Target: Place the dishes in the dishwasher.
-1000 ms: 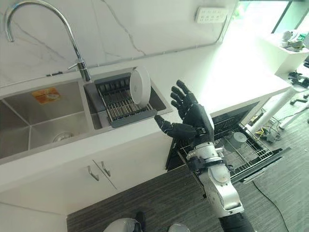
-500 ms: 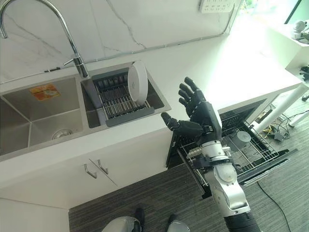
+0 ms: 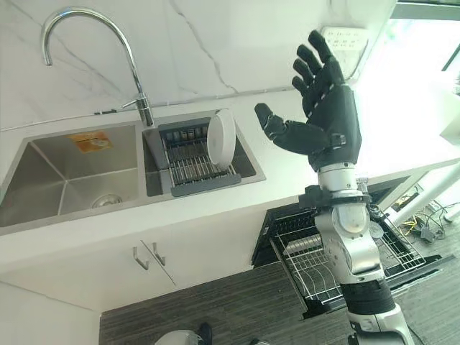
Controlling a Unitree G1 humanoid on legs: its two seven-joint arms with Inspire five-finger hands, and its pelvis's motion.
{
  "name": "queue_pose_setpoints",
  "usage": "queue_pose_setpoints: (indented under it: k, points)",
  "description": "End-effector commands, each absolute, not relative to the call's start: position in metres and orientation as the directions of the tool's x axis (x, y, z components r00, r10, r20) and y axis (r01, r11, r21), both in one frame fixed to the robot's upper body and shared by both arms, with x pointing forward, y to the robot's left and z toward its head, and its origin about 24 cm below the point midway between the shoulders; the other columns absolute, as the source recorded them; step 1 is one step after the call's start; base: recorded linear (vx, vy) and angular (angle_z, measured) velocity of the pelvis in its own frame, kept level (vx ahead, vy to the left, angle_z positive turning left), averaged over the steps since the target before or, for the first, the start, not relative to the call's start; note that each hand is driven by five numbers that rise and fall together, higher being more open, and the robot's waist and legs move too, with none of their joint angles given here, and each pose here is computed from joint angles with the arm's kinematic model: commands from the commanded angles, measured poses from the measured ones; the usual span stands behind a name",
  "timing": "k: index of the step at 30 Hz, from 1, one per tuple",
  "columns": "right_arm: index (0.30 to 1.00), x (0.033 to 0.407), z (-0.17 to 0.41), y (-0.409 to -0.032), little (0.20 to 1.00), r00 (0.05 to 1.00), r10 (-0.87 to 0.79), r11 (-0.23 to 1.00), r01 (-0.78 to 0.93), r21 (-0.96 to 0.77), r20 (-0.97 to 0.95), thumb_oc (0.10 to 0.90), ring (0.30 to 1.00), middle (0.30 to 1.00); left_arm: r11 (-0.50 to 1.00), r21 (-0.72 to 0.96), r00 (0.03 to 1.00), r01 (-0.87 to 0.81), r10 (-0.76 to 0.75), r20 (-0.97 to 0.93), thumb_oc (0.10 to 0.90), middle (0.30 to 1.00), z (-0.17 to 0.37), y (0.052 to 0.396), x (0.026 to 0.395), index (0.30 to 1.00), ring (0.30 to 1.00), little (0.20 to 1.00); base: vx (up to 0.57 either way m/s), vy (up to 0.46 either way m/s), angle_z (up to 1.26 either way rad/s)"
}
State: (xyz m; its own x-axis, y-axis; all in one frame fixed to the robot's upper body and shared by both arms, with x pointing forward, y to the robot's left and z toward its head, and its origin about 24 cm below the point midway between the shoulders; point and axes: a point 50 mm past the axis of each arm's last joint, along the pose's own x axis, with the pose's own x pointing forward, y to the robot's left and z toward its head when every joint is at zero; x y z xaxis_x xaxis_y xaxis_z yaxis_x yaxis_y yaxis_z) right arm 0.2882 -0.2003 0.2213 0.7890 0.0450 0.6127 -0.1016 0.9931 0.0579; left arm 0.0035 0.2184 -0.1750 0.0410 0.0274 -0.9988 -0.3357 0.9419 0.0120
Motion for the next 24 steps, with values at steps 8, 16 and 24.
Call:
queue_pose_setpoints:
  k: [8, 16, 24]
  points:
    - [0.900, 0.327, 0.274, -0.230, 0.900, 0.777, -0.043, 0.994, -0.028, 0.102, 0.628, 0.800, 0.900, 0.900, 0.969, 0.053, 0.010, -0.241, 0.057, -0.998, 0.800, 0.900, -0.167, 0.250, -0.009, 0.900, 0.900, 0.900, 0.07, -0.002, 0.13]
    - [0.900, 0.342, 0.279, -0.253, 0.900, 0.828, -0.069, 0.996, 0.026, 0.086, 0.556, 0.800, 0.900, 0.900, 0.974, 0.059, 0.011, -0.220, 0.063, -0.998, 0.800, 0.900, -0.165, 0.257, -0.006, 0.900, 0.900, 0.900, 0.01, -0.011, 0.20]
    - [0.900, 0.358, 0.271, -0.254, 0.900, 0.863, -0.086, 0.990, 0.020, 0.138, 0.498, 0.800, 0.900, 0.900, 0.971, 0.086, 0.006, -0.223, 0.090, -0.996, 0.800, 0.900, -0.163, 0.265, -0.004, 0.900, 0.900, 0.900, 0.05, -0.003, 0.08]
